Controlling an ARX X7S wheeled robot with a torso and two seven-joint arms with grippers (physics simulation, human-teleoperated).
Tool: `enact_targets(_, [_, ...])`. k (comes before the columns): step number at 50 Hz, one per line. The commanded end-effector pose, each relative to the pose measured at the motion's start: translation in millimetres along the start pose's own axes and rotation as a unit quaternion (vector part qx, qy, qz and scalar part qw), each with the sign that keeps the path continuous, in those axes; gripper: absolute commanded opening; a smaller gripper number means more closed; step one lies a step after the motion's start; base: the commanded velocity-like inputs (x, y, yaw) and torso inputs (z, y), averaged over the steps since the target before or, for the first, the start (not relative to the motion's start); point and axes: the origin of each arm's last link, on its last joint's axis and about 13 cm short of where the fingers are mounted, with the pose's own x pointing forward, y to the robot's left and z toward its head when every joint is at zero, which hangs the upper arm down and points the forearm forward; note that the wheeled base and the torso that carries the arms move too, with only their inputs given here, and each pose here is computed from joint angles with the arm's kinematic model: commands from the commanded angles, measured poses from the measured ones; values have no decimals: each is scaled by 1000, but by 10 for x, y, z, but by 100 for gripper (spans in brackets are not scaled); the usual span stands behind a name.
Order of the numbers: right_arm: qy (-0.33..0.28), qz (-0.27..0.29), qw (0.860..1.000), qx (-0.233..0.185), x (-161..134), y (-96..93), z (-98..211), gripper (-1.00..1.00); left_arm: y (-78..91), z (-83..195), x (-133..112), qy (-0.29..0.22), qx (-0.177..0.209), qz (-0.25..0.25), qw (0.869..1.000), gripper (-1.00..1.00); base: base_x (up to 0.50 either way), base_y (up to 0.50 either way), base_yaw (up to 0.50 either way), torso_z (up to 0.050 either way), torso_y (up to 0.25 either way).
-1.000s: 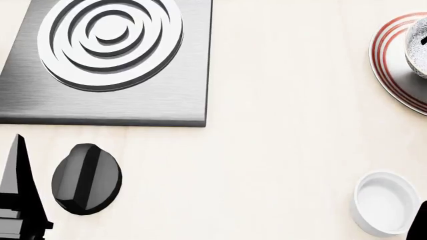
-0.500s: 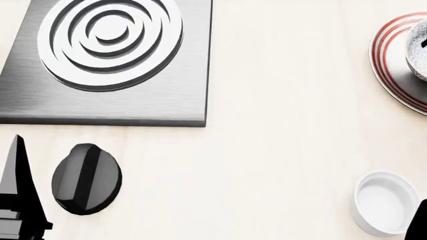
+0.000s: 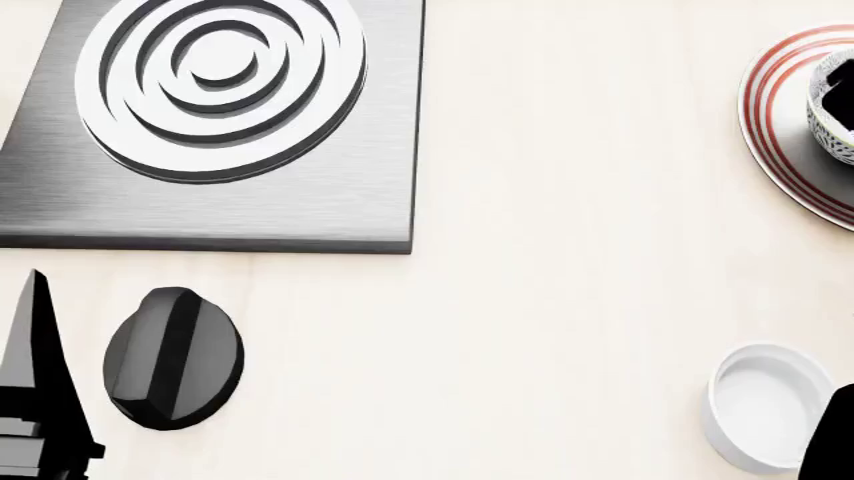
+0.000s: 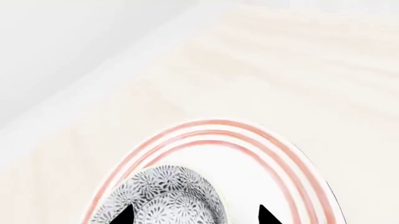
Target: Pick the akita bowl next to the ramekin and place it on the plate.
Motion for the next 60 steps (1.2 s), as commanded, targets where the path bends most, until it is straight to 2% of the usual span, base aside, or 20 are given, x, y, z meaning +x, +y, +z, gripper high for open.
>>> enact_targets(1, [-30, 43, 996, -74, -13, 195, 6, 100, -2, 2, 2, -6, -6, -3, 1000, 100, 0, 0, 0, 0, 0])
enact_targets(4, [-37, 48, 995, -84, -45, 205, -24, 100, -6, 14, -7, -8, -6, -5, 1000, 100, 0, 0, 0, 0, 0])
enact_targets(10, [-85, 25, 989, -122, -165, 165, -56, 100, -7, 2, -6, -8, -5, -5, 1000, 100, 0, 0, 0, 0, 0])
enact_targets(19, [-107, 26, 985, -136, -336, 48, -169, 100, -11, -3, -19, -8, -5, -5, 1000, 100, 0, 0, 0, 0, 0])
enact_targets(24, [-102, 45, 985, -132, -451, -20, -320, 100, -14, -1, -25, -7, -6, -5, 1000, 100, 0, 0, 0, 0, 0])
enact_targets(25, [-113, 51, 979, -160, -481, -10, -325, 100, -12, 3, -23, -7, -6, -5, 1000, 100, 0, 0, 0, 0, 0])
enact_targets(27, [-127, 64, 974, -178, -537, 17, -331, 100, -13, 5, -18, -7, -6, -4, 1000, 100, 0, 0, 0, 0, 0])
enact_targets(38, [-162, 101, 964, -186, -782, 70, -374, 100, -14, 16, -32, -6, -8, -4, 1000, 100, 0, 0, 0, 0, 0])
enact_targets(60, [-209, 169, 934, -233, -1263, 65, -706, 100, -20, 18, -38, -5, -8, -5, 1000, 100, 0, 0, 0, 0, 0])
